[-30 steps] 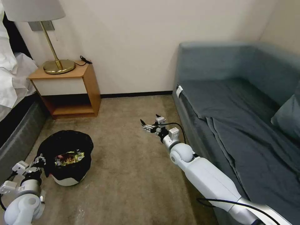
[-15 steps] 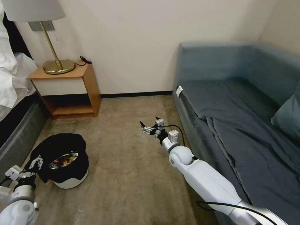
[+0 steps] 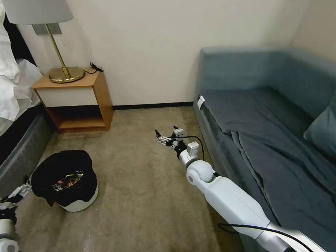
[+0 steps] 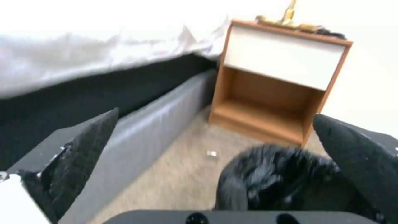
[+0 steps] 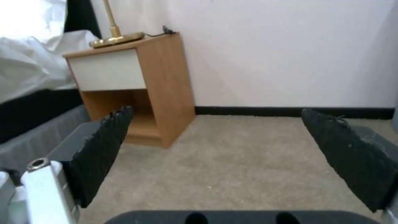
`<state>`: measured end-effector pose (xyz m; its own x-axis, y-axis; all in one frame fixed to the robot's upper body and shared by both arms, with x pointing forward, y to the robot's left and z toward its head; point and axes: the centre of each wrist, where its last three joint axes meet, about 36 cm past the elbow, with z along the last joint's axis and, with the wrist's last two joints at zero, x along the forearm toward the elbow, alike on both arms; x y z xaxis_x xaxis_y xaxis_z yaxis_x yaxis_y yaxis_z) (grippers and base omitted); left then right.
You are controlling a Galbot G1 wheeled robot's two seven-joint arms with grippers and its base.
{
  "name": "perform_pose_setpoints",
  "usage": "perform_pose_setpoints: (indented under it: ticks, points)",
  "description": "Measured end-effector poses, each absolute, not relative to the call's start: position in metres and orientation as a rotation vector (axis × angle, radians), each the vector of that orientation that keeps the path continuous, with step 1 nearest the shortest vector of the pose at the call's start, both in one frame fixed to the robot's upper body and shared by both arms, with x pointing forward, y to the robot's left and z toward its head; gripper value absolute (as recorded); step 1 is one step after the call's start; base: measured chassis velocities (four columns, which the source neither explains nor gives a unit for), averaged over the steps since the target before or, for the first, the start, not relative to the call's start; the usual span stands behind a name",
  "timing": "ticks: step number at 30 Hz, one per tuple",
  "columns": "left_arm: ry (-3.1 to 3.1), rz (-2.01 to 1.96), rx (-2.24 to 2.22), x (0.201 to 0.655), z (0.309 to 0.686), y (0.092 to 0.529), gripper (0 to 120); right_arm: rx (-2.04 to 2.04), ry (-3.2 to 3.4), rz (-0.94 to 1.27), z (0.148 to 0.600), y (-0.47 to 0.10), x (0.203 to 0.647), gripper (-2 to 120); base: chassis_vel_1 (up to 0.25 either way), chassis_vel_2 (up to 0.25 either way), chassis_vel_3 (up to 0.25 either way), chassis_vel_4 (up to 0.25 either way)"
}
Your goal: Pick up the trash bin, then pick up the garbage on the floor and place it into the trash bin.
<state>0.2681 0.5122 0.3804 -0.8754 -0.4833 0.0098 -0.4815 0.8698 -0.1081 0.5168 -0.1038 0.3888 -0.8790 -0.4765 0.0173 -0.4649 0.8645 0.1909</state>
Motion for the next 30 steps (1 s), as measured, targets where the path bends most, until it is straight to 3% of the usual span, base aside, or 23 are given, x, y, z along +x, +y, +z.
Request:
perform_pose_setpoints:
  ticks: [5, 15, 30]
  points:
    - [3.024, 0.014, -0.646, 0.275, 0.4, 0.511, 111, 0.727, -2.915, -0.369, 0.4, -0.106, 0.513, 100, 0.0, 0.0, 0.0, 0.0]
    - [3.101, 0.141, -0.338, 0.303, 0.403, 0.491, 100, 0.654, -2.905, -0.416, 0.4, -0.115, 0.519, 100, 0.0, 0.0, 0.0, 0.0]
    - [3.128, 0.129, -0.156, 0.371, 0.412, 0.47, 100, 0.633, -2.892, -0.466, 0.398, -0.104, 0.525, 100, 0.0, 0.0, 0.0, 0.0]
